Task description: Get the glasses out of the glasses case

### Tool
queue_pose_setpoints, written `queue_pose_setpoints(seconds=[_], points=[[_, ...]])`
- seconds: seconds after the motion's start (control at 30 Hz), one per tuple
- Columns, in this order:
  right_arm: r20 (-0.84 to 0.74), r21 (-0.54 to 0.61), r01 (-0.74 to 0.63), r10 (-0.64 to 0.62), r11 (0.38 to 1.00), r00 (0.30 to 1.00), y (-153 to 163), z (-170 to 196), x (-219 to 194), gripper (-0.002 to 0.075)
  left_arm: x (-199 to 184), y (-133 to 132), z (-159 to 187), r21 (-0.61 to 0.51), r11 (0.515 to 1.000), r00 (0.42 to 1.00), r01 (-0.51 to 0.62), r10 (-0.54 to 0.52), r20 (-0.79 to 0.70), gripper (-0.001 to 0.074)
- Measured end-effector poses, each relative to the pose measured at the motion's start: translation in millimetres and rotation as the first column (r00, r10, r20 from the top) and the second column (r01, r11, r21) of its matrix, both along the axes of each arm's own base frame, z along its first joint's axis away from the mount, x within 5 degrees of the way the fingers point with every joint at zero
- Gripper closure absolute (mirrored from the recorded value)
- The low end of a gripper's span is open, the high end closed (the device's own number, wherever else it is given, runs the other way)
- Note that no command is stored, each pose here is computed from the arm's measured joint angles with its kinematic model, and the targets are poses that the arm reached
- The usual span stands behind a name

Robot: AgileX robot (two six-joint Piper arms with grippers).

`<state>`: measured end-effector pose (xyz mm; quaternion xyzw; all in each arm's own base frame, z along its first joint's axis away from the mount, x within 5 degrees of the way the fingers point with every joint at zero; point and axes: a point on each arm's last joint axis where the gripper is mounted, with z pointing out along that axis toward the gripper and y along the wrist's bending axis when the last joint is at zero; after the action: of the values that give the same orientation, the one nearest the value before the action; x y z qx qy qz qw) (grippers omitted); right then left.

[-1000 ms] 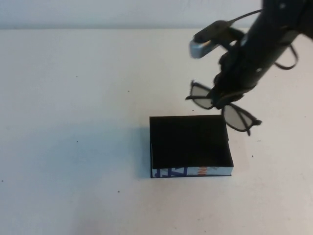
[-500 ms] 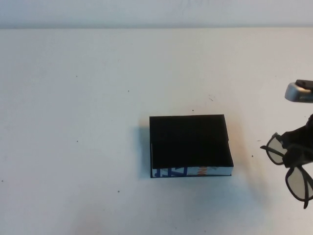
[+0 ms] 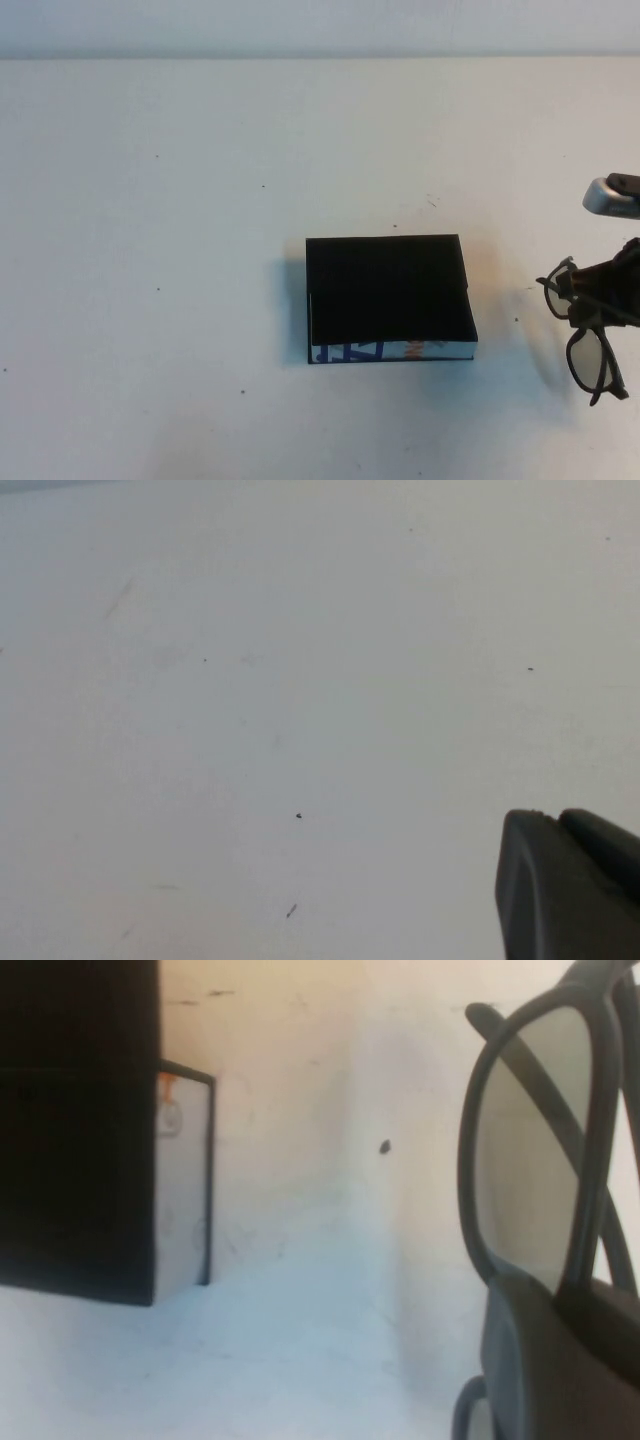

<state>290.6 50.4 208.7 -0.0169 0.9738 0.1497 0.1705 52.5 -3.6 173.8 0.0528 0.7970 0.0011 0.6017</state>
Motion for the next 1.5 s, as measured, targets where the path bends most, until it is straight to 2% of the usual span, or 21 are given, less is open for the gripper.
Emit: queue_pose_setpoints(seconds=[0.33,0.43,0.6,0.8,0.9,1.03,1.13,1.23,1.37,1.5], points=[[-0.077,0.009,0.018,-0.017,1.000,0.997,1,-25,7,0.0704,0,0,0,0.000,1.000,1.000,0.000,0.000,0.000,0.0739],[-0.076,0.017,0.025,-0.024,1.000,0.997,2,-25,7,0.0670,0,0,0,0.000,1.000,1.000,0.000,0.000,0.000,0.0740],[-0.076,0.020,0.026,-0.024,0.999,0.997,2,-25,7,0.0551,0,0,0,0.000,1.000,1.000,0.000,0.000,0.000,0.0739],[-0.099,0.042,0.011,-0.007,0.999,0.995,4,-16,3,0.0518,0,0,0,0.000,1.000,1.000,0.000,0.000,0.000,0.0739],[-0.029,0.053,0.002,-0.001,0.999,1.000,4,8,-5,0.0542,0,0,0,0.000,1.000,1.000,0.000,0.000,0.000,0.0739],[0.174,0.043,-0.065,0.057,0.997,0.983,2,63,-31,0.0643,0,0,0,0.000,1.000,1.000,0.000,0.000,0.000,0.0739],[0.367,0.007,-0.124,0.113,0.992,0.923,0,109,-63,0.0712,0,0,0,0.000,1.000,1.000,0.000,0.000,0.000,0.0739],[0.516,-0.019,-0.141,0.131,0.990,0.847,-4,142,-98,0.0734,0,0,0,0.000,1.000,1.000,0.000,0.000,0.000,0.0739],[0.632,-0.032,-0.143,0.131,0.989,0.764,-7,161,-141,0.0740,0,0,0,0.000,1.000,1.000,0.000,0.000,0.000,0.0739],[0.681,-0.038,-0.151,0.136,0.988,0.719,-9,164,-173,0.0742,0,0,0,0.000,1.000,1.000,0.000,0.000,0.000,0.0739]])
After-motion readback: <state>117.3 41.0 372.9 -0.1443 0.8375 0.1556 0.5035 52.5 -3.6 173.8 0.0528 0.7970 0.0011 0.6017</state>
